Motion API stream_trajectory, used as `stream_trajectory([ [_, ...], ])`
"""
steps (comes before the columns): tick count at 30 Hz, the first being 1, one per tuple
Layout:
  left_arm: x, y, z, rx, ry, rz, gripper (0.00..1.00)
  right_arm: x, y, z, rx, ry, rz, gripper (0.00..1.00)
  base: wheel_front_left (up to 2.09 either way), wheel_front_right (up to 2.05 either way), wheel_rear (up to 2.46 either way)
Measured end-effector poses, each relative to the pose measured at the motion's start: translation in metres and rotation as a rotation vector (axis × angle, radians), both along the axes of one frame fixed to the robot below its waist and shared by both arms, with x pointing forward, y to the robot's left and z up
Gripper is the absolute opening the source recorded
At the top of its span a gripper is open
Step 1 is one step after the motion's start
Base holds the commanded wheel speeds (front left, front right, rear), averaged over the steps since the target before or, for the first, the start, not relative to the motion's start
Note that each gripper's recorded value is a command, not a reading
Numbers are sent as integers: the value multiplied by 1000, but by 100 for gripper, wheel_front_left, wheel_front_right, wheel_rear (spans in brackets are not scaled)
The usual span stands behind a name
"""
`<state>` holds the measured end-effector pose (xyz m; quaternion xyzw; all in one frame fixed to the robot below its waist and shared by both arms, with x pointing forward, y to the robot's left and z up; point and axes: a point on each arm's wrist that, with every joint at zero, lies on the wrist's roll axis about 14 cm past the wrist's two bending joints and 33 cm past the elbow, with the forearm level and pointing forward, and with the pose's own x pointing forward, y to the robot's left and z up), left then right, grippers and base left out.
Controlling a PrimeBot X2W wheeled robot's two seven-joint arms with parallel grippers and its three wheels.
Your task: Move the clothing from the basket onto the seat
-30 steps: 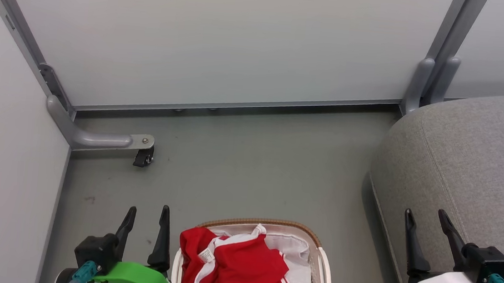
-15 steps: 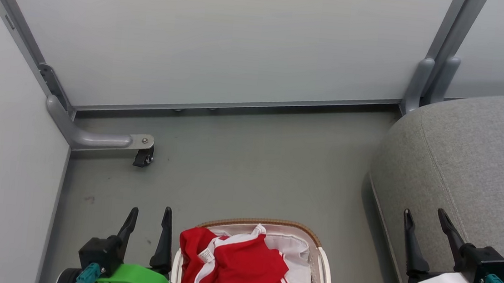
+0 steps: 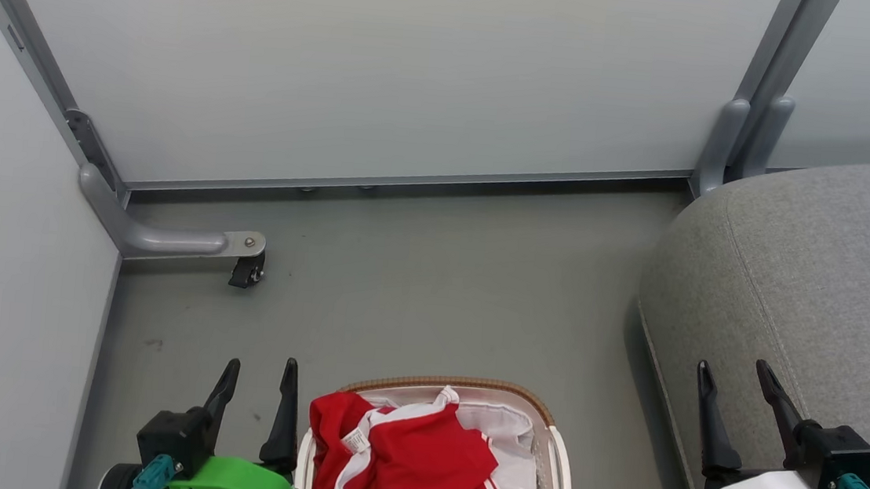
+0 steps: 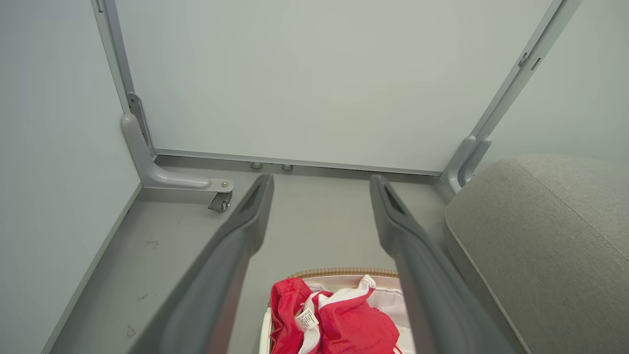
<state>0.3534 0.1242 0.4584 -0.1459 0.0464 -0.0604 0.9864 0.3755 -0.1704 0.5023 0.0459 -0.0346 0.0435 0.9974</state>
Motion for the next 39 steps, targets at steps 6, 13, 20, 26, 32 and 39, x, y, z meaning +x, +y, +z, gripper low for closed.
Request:
stream_trajectory([
  [6,1,-4,-1,-1,4,-13,100,1,-1,-2,0,5,-3,100,0,0,0],
  [13,7,-18,-6,9,17,-66,100,6,-1,-7,0,20,-4,100,0,0,0],
  [20,34,-38,-9,39,13,-142,100,28,1,-9,1,18,2,100,0,0,0],
  [26,65,-52,-37,90,73,-205,100,54,7,-19,5,32,20,100,0,0,0],
  [32,79,-58,-106,165,254,-263,100,76,9,-44,19,82,27,100,0,0,0],
  [39,69,-74,-183,240,460,-393,100,89,2,-80,28,158,9,100,0,0,0],
])
